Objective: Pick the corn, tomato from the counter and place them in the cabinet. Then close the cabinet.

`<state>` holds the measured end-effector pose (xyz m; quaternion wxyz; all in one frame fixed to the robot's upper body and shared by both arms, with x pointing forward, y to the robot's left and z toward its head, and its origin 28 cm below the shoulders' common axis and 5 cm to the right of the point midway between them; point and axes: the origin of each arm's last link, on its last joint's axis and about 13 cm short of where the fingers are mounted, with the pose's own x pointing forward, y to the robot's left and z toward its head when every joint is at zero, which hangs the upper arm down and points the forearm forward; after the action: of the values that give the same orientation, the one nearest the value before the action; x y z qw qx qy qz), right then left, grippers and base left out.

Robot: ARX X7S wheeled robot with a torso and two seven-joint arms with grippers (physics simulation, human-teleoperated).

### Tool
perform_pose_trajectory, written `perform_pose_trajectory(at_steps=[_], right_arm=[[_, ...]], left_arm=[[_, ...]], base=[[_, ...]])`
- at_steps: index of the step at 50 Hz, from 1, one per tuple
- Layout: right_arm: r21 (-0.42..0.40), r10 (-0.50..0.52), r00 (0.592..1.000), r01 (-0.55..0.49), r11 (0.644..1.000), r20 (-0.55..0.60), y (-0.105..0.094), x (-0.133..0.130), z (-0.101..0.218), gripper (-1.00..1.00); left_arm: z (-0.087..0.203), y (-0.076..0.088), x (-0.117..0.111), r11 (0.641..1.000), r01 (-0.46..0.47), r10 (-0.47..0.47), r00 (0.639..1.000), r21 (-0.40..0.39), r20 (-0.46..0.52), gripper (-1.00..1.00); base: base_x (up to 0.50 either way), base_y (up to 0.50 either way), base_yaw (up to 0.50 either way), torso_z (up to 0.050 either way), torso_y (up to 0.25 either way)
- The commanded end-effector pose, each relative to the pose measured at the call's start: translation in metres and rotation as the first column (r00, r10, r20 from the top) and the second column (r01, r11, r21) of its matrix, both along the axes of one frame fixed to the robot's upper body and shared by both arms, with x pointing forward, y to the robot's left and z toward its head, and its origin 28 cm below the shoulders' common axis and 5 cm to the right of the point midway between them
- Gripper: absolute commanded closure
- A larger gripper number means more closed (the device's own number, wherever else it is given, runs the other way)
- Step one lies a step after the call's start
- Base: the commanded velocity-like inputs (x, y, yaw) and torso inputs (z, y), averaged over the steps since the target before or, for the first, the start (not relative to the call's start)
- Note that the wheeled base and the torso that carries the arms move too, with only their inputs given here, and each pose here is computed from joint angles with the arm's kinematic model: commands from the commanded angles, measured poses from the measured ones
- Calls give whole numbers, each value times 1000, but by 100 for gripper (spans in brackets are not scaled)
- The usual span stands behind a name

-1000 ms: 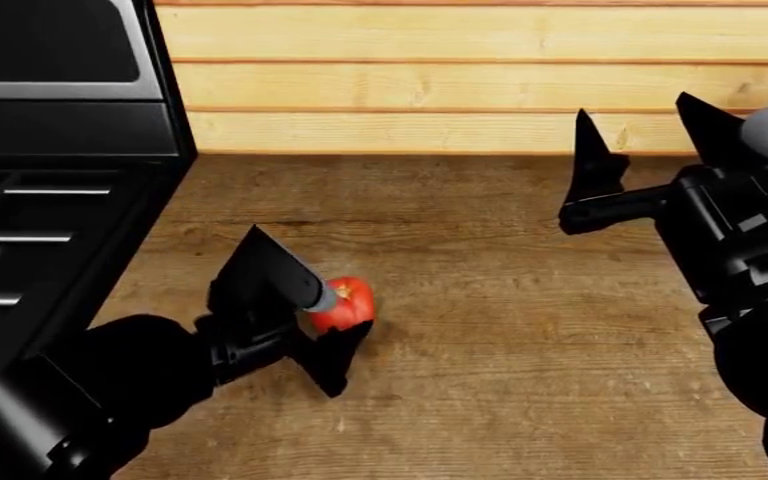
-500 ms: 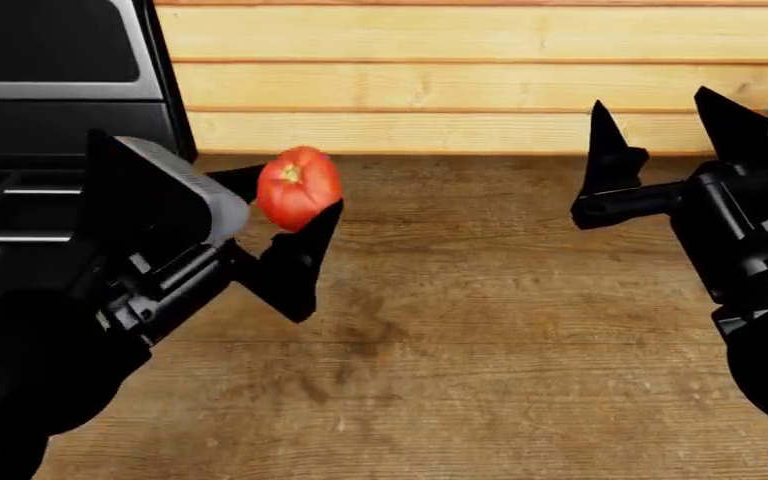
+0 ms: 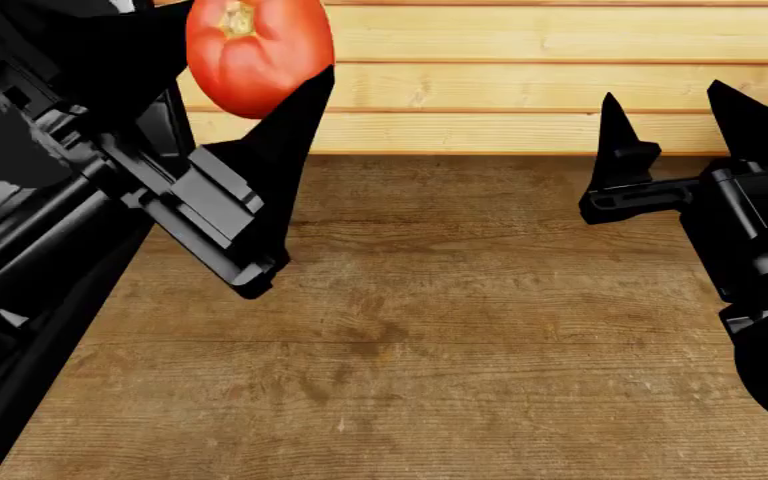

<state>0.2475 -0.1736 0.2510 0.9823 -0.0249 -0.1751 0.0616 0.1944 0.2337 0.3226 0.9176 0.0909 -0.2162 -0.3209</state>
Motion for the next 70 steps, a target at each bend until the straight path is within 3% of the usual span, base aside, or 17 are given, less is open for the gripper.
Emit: perform_pose_trajectory(at_steps=[1, 8, 21, 38, 54, 70], right_arm=[[-29, 15, 997, -17, 999, -72, 4, -3, -18, -100], [-27, 17, 997, -18, 999, -71, 5, -2, -19, -100], [-24, 18, 997, -20, 1000, -70, 5, -1, -20, -100], [-28, 21, 998, -22, 999, -66, 6, -1, -17, -100], [-27, 23, 997, -25, 999, -68, 7, -1, -17, -100], [-28, 23, 997, -25, 999, -74, 7, 1, -21, -100]], left_arm=[[24, -3, -14, 999, -3, -1, 995, 40, 97, 100], [38, -7, -17, 998, -12, 3, 988, 56, 152, 100], [80, -12, -13, 994, -104, 97, 969, 20, 228, 100], [123, -18, -13, 990, -138, 120, 937, 31, 329, 100], [166, -17, 8, 981, -190, 189, 892, -40, 411, 100], [196, -24, 33, 977, -208, 200, 854, -37, 481, 100]], base=[[0, -9, -5, 0, 0], [3, -9, -5, 0, -9], [0, -9, -5, 0, -7], [1, -8, -5, 0, -6], [0, -7, -5, 0, -6], [1, -7, -5, 0, -7]])
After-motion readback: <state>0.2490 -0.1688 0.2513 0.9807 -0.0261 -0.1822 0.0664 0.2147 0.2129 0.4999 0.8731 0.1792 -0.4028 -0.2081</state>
